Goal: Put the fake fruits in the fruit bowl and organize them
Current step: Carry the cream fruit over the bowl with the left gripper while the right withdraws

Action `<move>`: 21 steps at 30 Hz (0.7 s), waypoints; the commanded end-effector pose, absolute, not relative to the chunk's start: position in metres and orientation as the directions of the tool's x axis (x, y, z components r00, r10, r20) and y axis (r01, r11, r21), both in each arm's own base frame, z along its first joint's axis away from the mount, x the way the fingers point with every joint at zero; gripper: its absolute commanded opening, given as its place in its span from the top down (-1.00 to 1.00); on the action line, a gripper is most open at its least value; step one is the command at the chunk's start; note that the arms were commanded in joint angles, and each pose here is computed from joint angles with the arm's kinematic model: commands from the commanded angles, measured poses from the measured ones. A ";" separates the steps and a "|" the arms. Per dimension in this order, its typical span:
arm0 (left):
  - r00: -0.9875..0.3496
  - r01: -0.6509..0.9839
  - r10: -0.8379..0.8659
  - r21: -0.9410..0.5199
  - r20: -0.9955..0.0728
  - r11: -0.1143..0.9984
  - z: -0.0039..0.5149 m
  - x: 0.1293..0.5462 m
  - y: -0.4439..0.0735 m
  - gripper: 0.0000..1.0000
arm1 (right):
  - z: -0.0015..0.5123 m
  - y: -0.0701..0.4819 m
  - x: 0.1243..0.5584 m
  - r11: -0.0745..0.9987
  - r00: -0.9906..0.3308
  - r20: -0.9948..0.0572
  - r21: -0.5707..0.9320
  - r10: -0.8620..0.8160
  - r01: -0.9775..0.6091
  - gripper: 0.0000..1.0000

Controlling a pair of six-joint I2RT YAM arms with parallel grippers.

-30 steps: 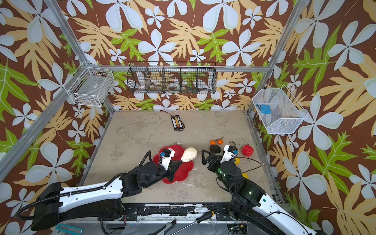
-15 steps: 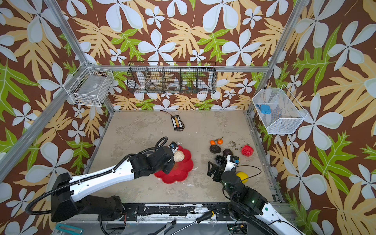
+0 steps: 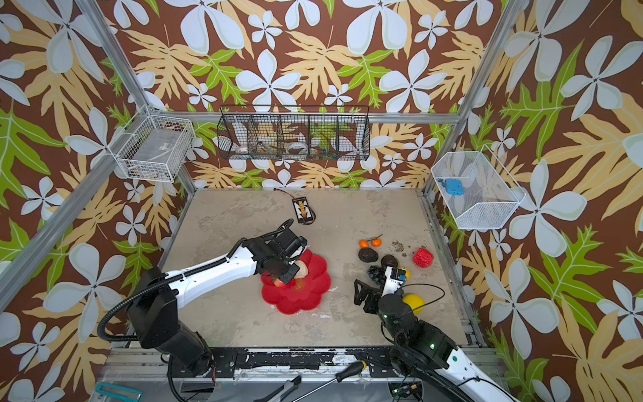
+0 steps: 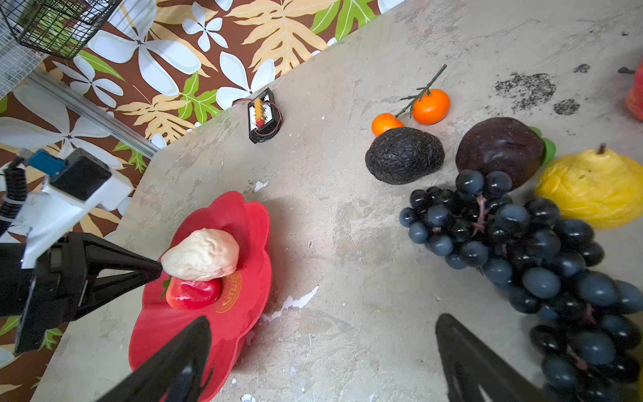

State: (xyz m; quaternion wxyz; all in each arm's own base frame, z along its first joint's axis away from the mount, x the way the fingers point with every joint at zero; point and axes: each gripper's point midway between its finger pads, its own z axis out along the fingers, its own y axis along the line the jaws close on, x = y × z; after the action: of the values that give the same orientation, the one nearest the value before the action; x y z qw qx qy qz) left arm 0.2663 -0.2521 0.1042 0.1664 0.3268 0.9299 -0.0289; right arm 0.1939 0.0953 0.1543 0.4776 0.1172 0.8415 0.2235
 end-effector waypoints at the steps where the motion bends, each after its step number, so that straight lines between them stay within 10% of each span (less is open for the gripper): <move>1: -0.729 0.636 0.616 0.038 -0.299 0.771 0.105 0.264 -0.249 0.94 | 0.155 0.097 0.194 0.874 -0.513 -0.757 0.485 0.405 -0.026 -0.99; 21: -0.779 0.578 0.590 0.123 -0.212 0.807 0.086 0.296 -0.223 0.81 | 0.151 0.096 0.195 0.877 -0.517 -0.755 0.480 0.404 -0.016 -0.99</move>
State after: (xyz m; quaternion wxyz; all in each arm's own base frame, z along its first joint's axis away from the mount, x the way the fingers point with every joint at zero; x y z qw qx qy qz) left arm 0.2917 -0.2312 0.0845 0.1210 0.3116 0.9425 0.0057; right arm 0.1938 0.0952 0.1502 0.4747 0.1160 0.8444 0.2194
